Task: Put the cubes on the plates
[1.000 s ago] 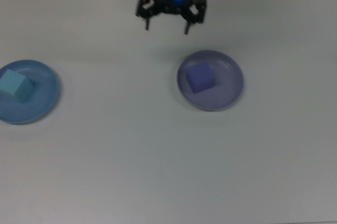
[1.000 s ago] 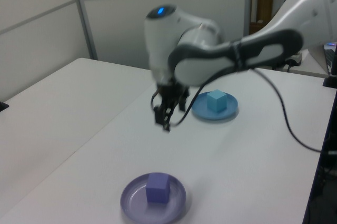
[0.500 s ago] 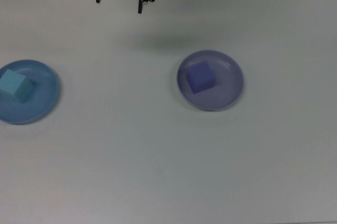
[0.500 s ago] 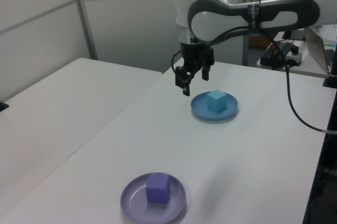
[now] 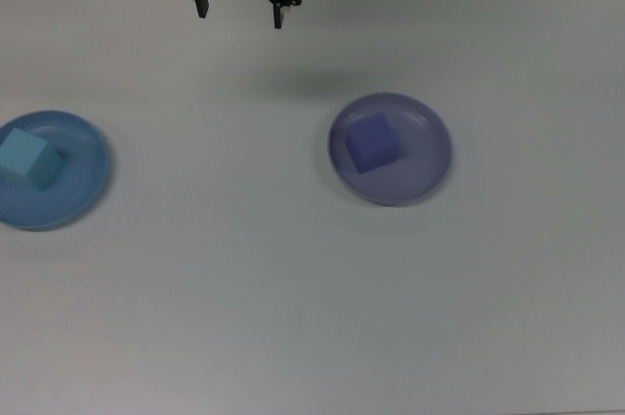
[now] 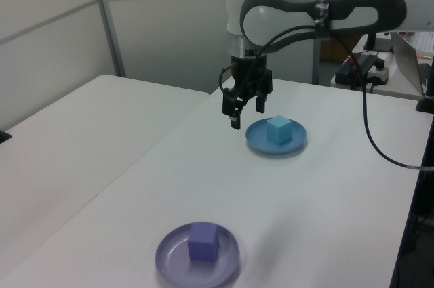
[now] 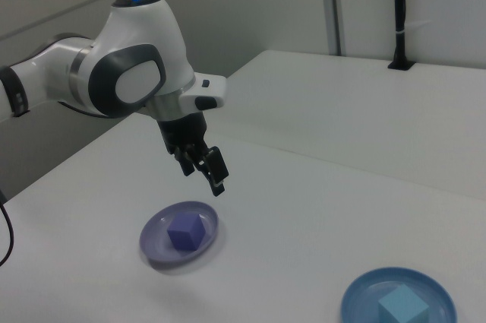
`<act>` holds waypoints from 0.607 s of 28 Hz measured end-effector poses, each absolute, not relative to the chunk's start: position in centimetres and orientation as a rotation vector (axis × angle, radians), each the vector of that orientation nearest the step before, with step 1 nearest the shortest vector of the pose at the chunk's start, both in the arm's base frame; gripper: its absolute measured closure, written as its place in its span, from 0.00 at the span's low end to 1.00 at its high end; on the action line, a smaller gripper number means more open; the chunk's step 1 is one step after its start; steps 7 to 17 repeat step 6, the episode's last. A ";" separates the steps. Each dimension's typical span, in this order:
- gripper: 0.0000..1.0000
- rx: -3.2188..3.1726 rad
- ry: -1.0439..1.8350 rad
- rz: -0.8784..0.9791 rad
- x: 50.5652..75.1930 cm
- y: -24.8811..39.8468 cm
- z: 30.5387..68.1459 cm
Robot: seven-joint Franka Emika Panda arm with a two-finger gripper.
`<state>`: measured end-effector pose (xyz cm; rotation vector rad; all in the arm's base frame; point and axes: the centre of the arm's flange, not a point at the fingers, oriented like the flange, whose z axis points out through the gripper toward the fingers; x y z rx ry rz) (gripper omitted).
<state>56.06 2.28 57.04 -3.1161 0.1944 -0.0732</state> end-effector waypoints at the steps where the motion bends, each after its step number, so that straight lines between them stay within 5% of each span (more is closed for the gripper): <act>1: 0.00 -3.116 0.194 -0.072 56.1 2.3 57.0; 17: 0.00 -3.116 0.194 -0.069 56.1 2.3 56.9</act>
